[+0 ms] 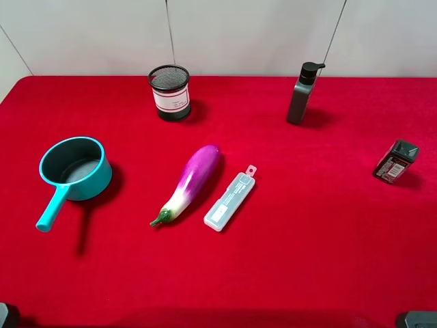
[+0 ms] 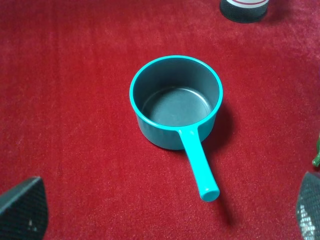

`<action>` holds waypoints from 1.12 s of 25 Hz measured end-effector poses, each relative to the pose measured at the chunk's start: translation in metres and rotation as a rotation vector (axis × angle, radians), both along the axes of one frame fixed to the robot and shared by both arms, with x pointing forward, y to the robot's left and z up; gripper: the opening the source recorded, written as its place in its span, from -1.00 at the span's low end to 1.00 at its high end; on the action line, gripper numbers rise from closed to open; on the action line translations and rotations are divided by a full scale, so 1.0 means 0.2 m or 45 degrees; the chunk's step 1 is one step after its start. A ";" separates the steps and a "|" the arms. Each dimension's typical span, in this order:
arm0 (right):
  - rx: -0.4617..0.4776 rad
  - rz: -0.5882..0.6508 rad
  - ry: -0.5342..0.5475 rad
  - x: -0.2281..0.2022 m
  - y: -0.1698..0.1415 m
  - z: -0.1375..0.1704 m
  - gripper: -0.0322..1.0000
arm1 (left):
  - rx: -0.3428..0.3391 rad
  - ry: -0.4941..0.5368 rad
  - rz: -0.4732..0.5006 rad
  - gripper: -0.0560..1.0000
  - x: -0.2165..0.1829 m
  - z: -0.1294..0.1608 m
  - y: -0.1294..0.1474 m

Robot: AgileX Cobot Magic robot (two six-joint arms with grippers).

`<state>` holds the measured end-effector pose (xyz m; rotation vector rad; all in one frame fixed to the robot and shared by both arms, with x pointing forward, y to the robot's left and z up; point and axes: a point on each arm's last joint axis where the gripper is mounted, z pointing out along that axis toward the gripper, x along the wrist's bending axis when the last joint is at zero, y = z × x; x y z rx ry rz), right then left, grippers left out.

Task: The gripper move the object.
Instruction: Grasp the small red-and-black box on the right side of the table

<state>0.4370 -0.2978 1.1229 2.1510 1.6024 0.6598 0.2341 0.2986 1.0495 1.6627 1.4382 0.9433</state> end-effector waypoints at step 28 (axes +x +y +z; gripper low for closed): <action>0.073 -0.276 0.606 0.55 -0.12 -0.63 0.41 | 0.000 0.000 0.000 0.97 0.00 0.00 0.00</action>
